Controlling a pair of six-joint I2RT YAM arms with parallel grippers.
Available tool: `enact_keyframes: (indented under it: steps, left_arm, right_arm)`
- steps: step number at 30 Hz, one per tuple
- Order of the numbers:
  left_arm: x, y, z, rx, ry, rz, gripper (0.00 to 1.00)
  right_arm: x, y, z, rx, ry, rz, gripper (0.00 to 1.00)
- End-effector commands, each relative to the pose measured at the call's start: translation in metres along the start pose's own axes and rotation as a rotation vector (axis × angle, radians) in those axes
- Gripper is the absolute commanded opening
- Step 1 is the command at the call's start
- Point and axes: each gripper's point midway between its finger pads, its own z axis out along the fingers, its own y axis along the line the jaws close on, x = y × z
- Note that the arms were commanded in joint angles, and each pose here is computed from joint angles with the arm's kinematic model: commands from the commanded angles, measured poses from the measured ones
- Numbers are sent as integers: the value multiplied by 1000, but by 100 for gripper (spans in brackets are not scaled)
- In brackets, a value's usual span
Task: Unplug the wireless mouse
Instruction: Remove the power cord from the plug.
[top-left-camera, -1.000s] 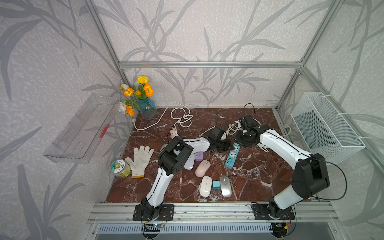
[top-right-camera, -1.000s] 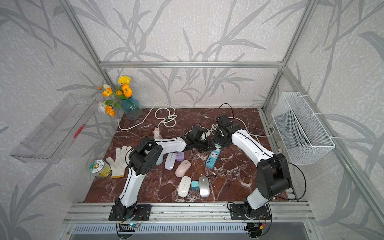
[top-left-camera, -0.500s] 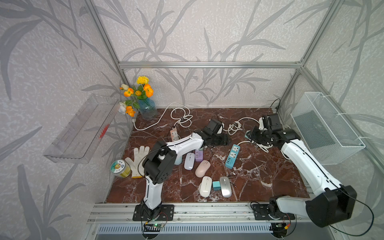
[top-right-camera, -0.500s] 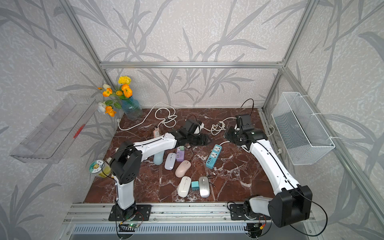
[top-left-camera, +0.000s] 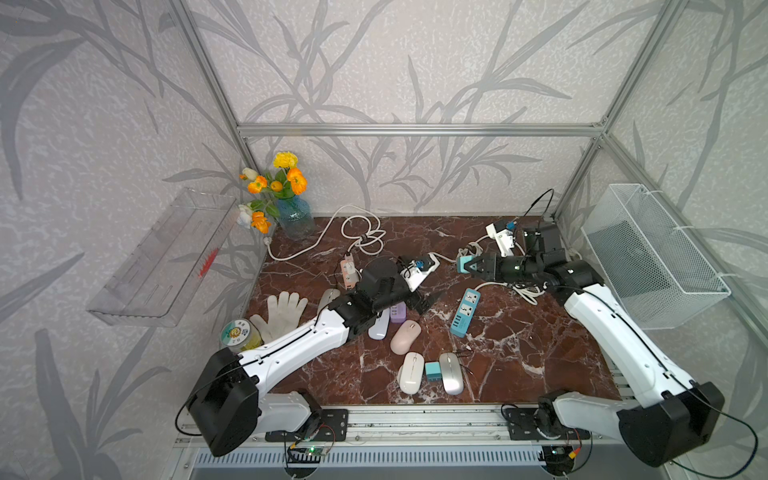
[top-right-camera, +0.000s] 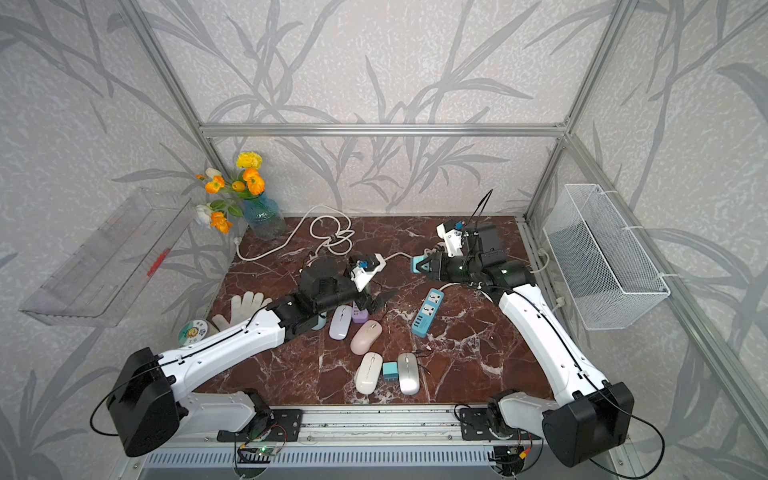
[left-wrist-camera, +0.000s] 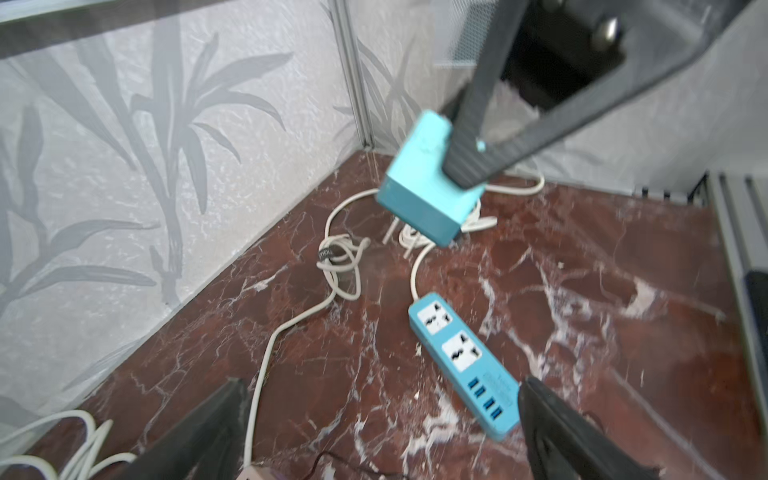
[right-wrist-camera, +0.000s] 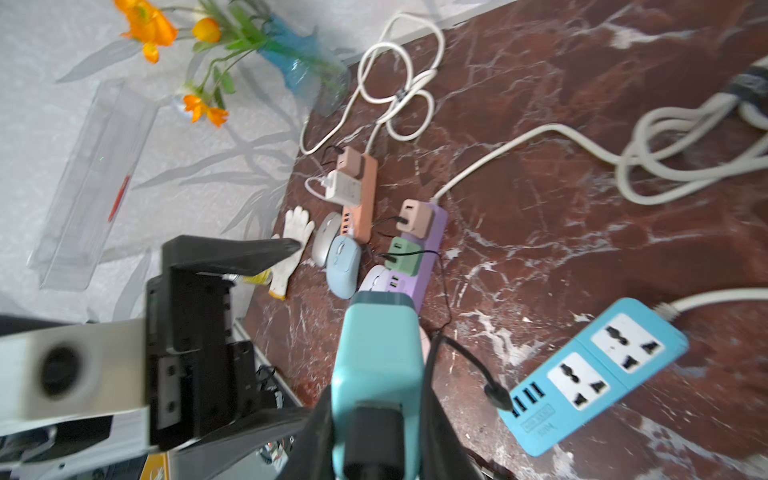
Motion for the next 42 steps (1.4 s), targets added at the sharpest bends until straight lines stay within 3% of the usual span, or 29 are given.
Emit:
enact_keyframes:
  steps: [1, 7, 22, 29, 30, 32, 34, 37, 42]
  left_arm:
    - [-21, -2, -9, 10, -70, 279, 100]
    - [-29, -5, -9, 31, -87, 299, 98]
    - [-40, -14, -4, 92, -139, 225, 54]
    - [-36, -11, -8, 64, -124, 225, 23]
    - [-36, -10, -8, 57, -121, 221, 16]
    - [-34, -5, -10, 31, -102, 218, 2]
    - [-30, -1, -11, -1, -90, 224, 0]
    - [-27, 3, -13, -32, -93, 227, 0]
    - [-27, 1, -12, -20, -88, 232, 0]
  right_arm:
    - [2, 33, 1, -127, 36, -127, 0]
    - [19, 48, 15, -173, 131, -157, 0]
    - [36, 56, 40, -190, 214, -160, 0]
    - [38, 54, 38, -176, 209, -164, 0]
    - [38, 53, 37, -168, 204, -165, 7]
    - [35, 50, 32, -133, 172, -168, 39]
    - [29, 48, 25, -117, 125, -159, 61]
    - [23, 46, 19, -116, 81, -120, 62]
    - [14, 45, 16, -105, 33, -87, 54]
